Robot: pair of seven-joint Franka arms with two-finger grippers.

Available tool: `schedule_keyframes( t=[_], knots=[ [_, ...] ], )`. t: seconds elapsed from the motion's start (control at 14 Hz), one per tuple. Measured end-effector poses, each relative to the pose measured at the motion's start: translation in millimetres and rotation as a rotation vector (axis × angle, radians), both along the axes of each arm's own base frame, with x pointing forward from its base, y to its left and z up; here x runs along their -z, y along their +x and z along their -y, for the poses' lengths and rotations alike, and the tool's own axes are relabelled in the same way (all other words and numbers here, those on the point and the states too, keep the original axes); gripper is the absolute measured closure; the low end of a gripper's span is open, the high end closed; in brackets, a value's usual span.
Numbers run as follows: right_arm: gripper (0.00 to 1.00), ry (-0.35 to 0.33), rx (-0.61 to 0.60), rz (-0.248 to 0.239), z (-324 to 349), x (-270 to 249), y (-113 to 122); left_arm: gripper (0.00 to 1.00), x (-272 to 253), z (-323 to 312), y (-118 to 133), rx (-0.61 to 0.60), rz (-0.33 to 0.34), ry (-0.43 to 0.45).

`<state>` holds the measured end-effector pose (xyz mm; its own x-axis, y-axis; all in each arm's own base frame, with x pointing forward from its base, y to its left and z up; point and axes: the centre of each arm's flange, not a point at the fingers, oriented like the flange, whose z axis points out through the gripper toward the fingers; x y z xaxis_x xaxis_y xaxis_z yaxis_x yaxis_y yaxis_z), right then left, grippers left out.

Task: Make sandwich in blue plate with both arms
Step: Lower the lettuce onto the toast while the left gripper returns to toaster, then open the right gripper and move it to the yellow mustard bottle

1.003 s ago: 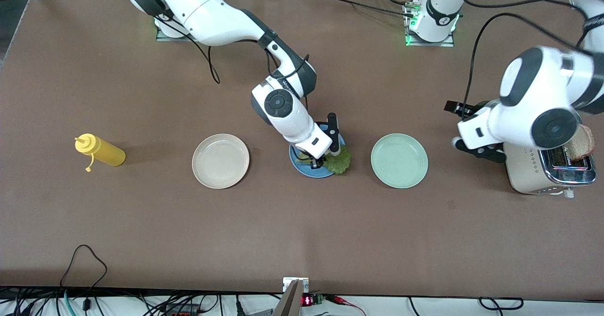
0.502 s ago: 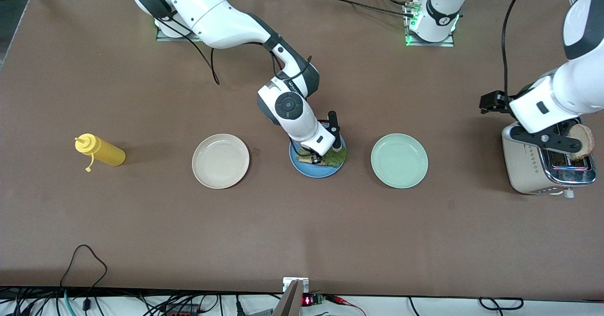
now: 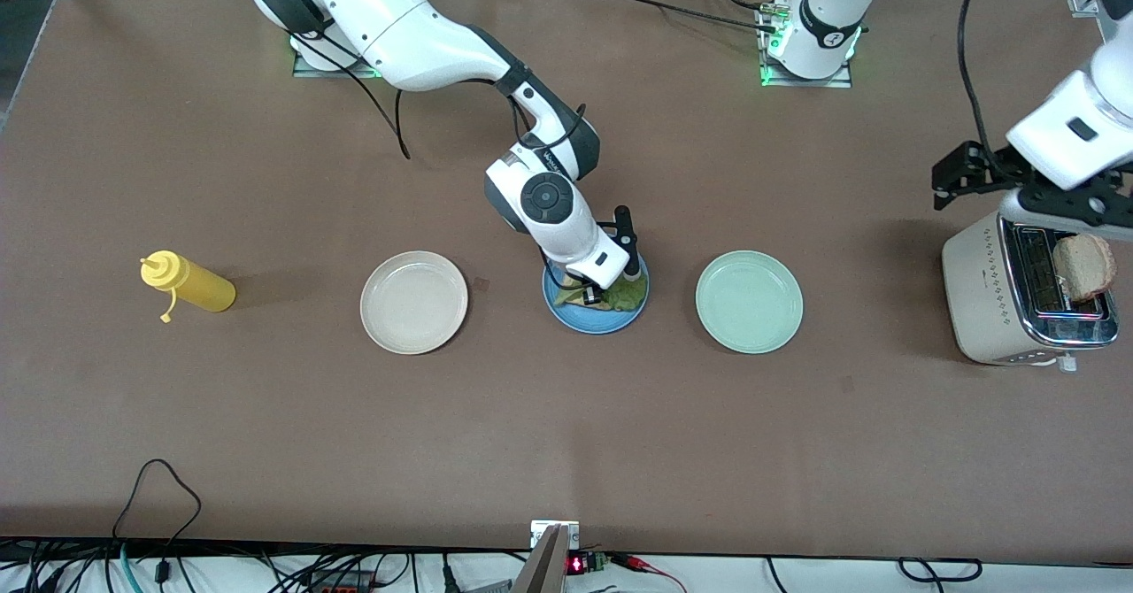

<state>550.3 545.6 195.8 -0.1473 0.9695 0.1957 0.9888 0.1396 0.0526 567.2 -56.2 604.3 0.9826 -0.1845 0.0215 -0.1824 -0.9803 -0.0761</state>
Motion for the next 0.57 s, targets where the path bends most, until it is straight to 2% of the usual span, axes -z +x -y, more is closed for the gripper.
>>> schedule_keyframes(
  t=[0.14, 0.36, 0.43, 0.57],
  knots=[
    [0.34, -0.017, 0.005, -0.037, 2, 2, -3, 0.00, 7, -3, -16, -0.047, -0.013, 0.009],
    [0.04, -0.023, 0.024, -0.114, 4, -18, -5, 0.00, 11, -12, -20, -0.073, -0.027, 0.013],
    [0.00, -0.020, 0.027, -0.127, 4, -30, -6, 0.00, 12, -15, -20, -0.078, -0.030, 0.013],
    [0.00, -0.012, 0.047, -0.141, 1, -49, -9, 0.00, 11, -17, -20, -0.082, -0.028, 0.013]
  ],
)
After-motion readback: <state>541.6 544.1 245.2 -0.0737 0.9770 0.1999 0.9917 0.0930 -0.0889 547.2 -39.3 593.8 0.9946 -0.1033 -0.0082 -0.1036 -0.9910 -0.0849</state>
